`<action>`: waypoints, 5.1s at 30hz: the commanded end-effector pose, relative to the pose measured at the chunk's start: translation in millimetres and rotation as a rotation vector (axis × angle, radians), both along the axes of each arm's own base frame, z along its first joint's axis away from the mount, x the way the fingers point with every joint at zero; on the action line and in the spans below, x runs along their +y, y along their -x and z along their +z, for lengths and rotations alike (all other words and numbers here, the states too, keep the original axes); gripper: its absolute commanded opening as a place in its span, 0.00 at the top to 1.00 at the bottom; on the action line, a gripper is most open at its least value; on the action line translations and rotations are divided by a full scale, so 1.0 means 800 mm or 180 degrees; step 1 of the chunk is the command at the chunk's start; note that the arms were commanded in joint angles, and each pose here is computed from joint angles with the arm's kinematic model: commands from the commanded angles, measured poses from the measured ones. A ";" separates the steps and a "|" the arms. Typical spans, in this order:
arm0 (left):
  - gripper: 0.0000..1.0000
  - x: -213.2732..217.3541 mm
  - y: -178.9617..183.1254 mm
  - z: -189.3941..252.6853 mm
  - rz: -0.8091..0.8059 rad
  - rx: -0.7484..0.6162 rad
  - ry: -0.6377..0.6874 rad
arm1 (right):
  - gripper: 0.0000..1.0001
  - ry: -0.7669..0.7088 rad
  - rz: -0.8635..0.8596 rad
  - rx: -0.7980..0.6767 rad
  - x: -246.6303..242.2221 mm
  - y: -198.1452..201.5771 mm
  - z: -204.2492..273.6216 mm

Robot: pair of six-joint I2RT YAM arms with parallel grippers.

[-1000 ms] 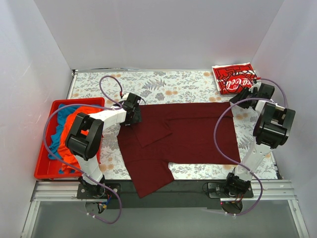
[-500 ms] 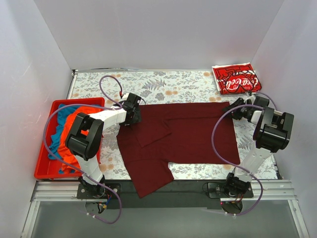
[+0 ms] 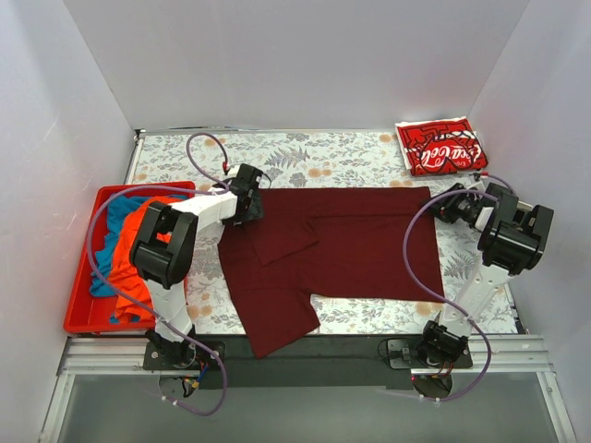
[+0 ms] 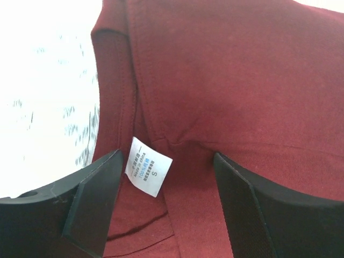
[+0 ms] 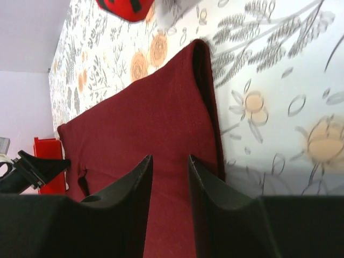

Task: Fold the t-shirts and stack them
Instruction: Fold the tshirt

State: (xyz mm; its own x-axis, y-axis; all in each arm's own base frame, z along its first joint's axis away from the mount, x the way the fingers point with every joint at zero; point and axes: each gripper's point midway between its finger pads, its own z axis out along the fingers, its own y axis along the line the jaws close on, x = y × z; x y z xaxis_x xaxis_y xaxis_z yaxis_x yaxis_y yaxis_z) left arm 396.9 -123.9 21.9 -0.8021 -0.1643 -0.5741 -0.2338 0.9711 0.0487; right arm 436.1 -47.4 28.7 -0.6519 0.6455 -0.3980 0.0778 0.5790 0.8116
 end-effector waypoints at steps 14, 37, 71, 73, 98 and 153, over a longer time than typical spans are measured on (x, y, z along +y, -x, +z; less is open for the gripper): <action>0.25 0.007 -0.056 0.092 0.0103 -0.0393 0.0216 | 0.53 0.0803 -0.0165 -0.0265 -0.027 -0.040 0.082; 0.44 0.036 0.201 0.049 0.0511 0.0456 0.0581 | 0.37 0.2132 0.0910 0.0261 0.157 0.226 0.075; 1.00 0.034 0.237 -0.018 0.0556 0.0733 0.0572 | 0.38 0.2091 0.1045 0.0603 0.156 0.265 0.061; 1.00 0.037 0.235 -0.014 0.0587 0.0689 0.0546 | 0.35 0.2160 0.0950 0.0848 0.144 0.272 0.054; 1.00 0.040 0.229 0.003 0.0635 0.0499 0.0568 | 0.46 0.1807 -0.0031 0.2671 0.022 0.350 0.012; 1.00 0.026 0.172 0.089 0.0397 0.0262 0.0799 | 0.99 0.1617 -0.0248 0.1776 0.004 0.233 0.088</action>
State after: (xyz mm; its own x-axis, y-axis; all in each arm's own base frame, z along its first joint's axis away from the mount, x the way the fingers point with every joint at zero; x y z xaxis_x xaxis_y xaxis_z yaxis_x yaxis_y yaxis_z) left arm 246.8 -106.5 71.7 -0.8181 -0.4034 -0.4098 -0.3771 0.9144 -0.1472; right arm 229.3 -44.3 82.5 -0.8091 0.5301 -0.2536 0.4837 0.8458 0.2250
